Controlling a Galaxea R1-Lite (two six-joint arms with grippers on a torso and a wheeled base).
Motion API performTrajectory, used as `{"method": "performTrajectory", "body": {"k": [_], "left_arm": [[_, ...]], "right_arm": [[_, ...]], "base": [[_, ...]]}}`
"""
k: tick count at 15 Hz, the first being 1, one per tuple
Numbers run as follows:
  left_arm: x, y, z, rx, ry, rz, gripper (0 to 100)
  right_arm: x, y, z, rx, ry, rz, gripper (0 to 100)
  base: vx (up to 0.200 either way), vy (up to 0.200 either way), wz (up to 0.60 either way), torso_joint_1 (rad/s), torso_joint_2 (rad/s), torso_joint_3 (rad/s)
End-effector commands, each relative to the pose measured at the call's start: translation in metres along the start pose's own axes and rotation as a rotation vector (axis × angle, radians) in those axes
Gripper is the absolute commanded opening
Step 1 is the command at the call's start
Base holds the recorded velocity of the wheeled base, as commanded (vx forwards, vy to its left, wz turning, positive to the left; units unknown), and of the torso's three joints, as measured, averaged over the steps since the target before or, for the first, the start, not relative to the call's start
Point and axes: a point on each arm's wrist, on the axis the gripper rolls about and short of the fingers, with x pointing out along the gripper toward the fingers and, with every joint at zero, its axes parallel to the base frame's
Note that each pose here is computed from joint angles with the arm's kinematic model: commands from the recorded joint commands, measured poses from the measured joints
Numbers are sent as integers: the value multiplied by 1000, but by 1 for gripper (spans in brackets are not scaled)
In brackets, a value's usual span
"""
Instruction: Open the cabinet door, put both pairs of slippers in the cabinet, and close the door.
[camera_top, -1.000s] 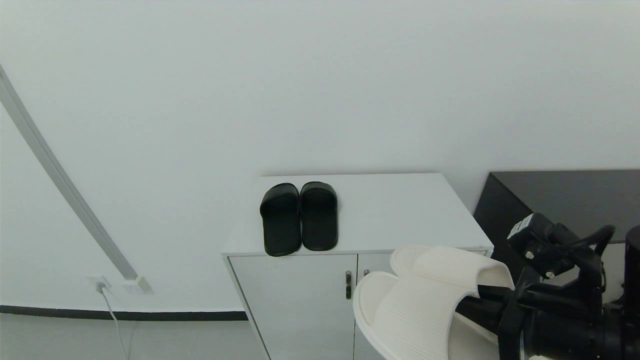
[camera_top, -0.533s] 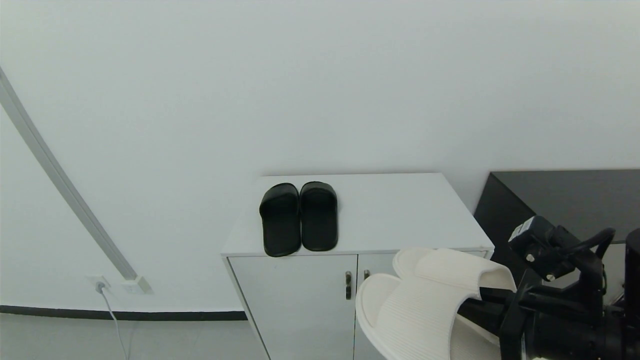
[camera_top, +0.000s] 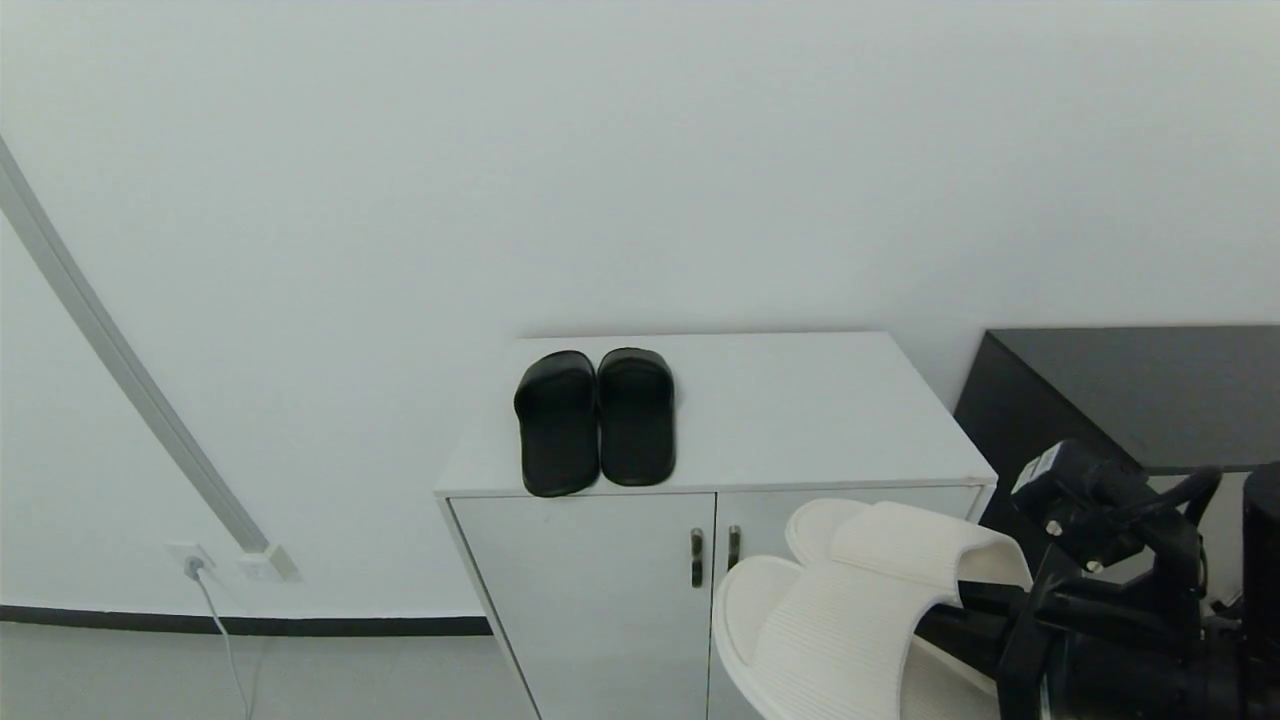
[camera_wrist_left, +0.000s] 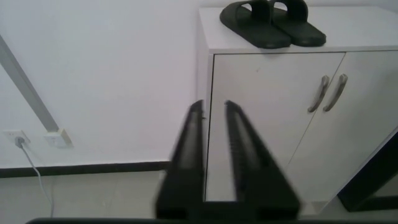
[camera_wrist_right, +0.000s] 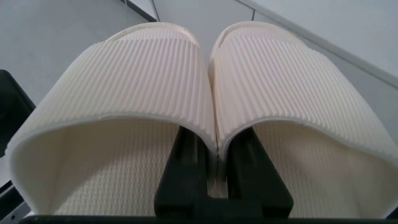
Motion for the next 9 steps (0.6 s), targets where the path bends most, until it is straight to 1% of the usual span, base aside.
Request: {"method": "performTrajectory", "body": {"k": [1,4,9], "left_arm": [[0,0,0,-2,0,0,100],[0,0,0,0,0,2,100],[0,0,0,0,0,2,100]], "right_arm": [[1,0,-1,-1,7,0,0],[1,0,-2,-2,9,1,0],[2,0,-3,-2,15,1,0]], "base": [[0,0,0,-154,364,203],[0,0,0,-185,424,238],[0,0,0,-228,540,311]]}}
